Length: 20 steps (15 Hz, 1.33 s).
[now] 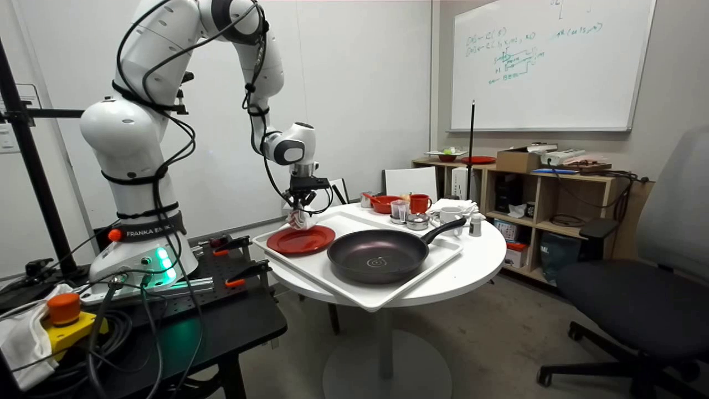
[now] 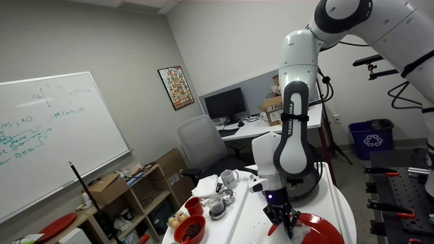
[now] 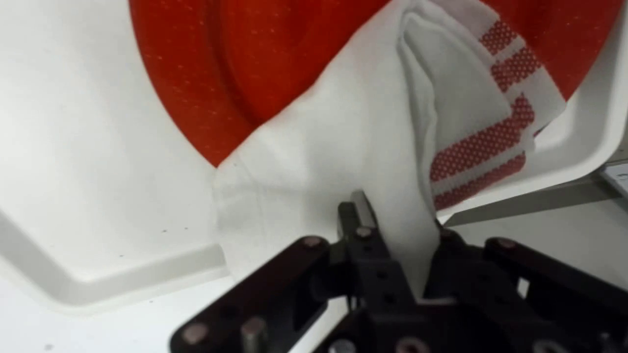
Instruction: Wipe the red plate with the white cloth
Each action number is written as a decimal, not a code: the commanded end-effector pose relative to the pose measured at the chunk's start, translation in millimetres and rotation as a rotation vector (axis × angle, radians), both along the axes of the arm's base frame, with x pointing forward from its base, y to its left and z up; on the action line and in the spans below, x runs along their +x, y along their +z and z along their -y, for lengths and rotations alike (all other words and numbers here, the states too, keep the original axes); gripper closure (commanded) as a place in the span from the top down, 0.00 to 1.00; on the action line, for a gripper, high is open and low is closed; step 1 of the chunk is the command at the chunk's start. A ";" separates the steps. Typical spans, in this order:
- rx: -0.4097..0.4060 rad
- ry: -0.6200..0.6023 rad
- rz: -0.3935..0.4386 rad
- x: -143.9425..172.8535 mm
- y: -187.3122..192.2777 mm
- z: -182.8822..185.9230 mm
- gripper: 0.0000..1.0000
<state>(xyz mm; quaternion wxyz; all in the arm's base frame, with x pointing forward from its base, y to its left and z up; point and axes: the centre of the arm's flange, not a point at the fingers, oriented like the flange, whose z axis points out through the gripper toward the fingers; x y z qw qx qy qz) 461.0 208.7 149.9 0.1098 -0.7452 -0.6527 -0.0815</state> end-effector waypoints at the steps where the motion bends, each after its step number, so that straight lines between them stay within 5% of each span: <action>1: -0.078 -0.101 0.104 -2.8 2.0 9.3 0.07; 9: -0.291 -0.207 0.076 23.2 -55.6 22.7 0.07; 20: -0.315 -0.172 -0.057 23.6 -89.6 -16.0 0.07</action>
